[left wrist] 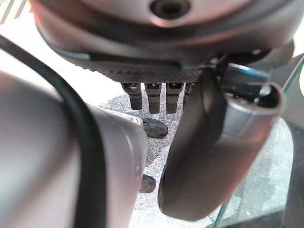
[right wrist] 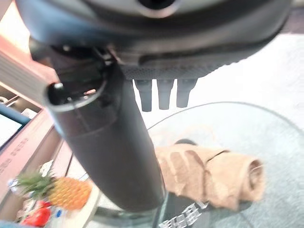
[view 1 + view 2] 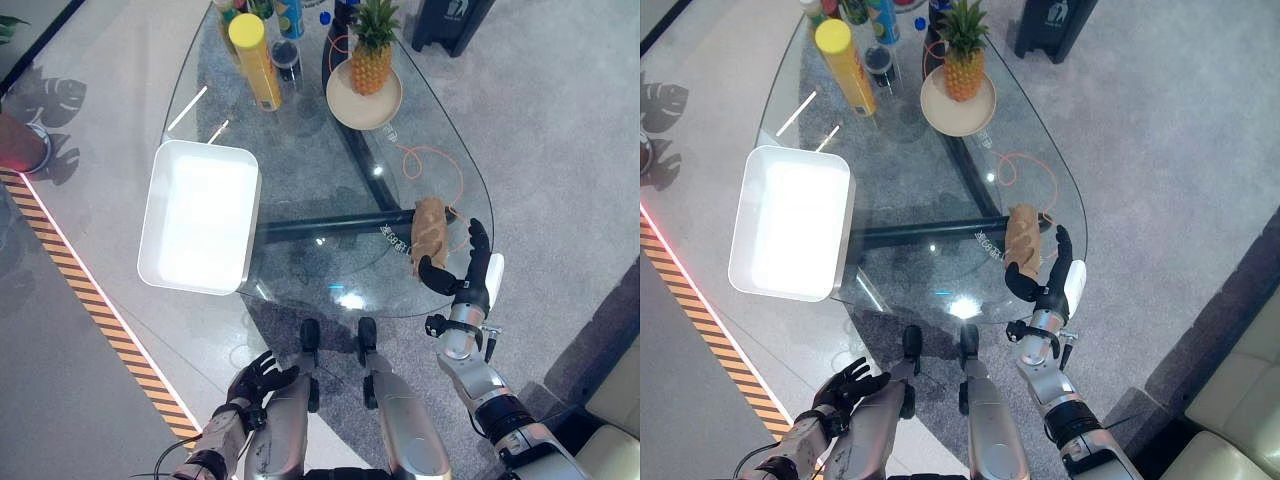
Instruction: Wipe the table with a cloth and put it in the basket.
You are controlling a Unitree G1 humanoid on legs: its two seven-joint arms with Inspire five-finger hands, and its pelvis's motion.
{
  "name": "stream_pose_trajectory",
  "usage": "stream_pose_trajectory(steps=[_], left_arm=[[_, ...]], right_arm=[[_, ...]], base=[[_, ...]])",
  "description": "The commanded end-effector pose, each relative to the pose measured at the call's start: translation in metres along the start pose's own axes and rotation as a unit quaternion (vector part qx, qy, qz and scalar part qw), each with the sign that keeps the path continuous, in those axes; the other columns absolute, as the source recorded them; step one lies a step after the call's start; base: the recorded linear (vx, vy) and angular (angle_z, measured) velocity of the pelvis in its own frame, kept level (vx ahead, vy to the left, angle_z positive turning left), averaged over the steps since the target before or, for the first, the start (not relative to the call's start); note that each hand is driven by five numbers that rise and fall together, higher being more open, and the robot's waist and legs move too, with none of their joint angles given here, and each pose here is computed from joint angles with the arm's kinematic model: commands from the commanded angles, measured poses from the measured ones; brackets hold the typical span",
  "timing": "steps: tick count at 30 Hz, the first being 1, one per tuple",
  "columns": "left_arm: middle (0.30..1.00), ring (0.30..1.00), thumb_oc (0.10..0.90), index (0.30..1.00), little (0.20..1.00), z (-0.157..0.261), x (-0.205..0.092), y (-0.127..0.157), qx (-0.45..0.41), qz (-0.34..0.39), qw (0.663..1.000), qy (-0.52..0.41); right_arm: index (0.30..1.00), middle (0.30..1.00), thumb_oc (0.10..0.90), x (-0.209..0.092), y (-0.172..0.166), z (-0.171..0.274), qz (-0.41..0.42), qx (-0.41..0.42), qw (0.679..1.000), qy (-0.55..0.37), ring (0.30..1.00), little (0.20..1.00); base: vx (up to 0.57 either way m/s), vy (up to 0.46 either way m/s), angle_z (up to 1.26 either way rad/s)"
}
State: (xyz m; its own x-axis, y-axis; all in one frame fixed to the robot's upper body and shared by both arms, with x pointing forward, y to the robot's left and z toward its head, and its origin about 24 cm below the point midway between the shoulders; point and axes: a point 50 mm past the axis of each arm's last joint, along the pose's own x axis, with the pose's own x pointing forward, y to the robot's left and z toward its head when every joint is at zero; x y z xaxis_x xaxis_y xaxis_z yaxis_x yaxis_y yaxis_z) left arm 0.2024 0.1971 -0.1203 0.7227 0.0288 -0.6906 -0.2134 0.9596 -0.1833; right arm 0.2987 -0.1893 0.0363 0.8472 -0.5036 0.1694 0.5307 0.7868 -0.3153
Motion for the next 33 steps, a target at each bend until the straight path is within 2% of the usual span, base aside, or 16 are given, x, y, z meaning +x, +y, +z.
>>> stream_pose_trajectory(steps=[1, 13, 33], left_arm=[[0.900, 0.900, 0.800, 0.900, 0.900, -0.017, -0.005, -0.001, -0.024, 0.008, 1.000, 0.019], [0.900, 0.900, 0.800, 0.900, 0.900, -0.005, 0.001, -0.014, -0.039, -0.003, 0.999, 0.005], [0.900, 0.900, 0.800, 0.900, 0.900, 0.021, 0.009, -0.032, -0.049, -0.023, 0.998, -0.032]], right_arm=[[0.900, 0.900, 0.800, 0.014, -0.014, 0.044, -0.047, 0.042, 0.993, -0.097, 0.900, 0.900], [0.900, 0.900, 0.800, 0.035, -0.004, 0.070, -0.088, 0.049, 0.989, -0.109, 0.900, 0.900], [0.900, 0.900, 0.800, 0.065, -0.013, 0.091, -0.116, 0.059, 0.987, -0.097, 0.900, 0.900]], base=[[0.00, 0.000, 0.00], [-0.01, 0.024, 0.01], [0.00, 0.000, 0.00]])
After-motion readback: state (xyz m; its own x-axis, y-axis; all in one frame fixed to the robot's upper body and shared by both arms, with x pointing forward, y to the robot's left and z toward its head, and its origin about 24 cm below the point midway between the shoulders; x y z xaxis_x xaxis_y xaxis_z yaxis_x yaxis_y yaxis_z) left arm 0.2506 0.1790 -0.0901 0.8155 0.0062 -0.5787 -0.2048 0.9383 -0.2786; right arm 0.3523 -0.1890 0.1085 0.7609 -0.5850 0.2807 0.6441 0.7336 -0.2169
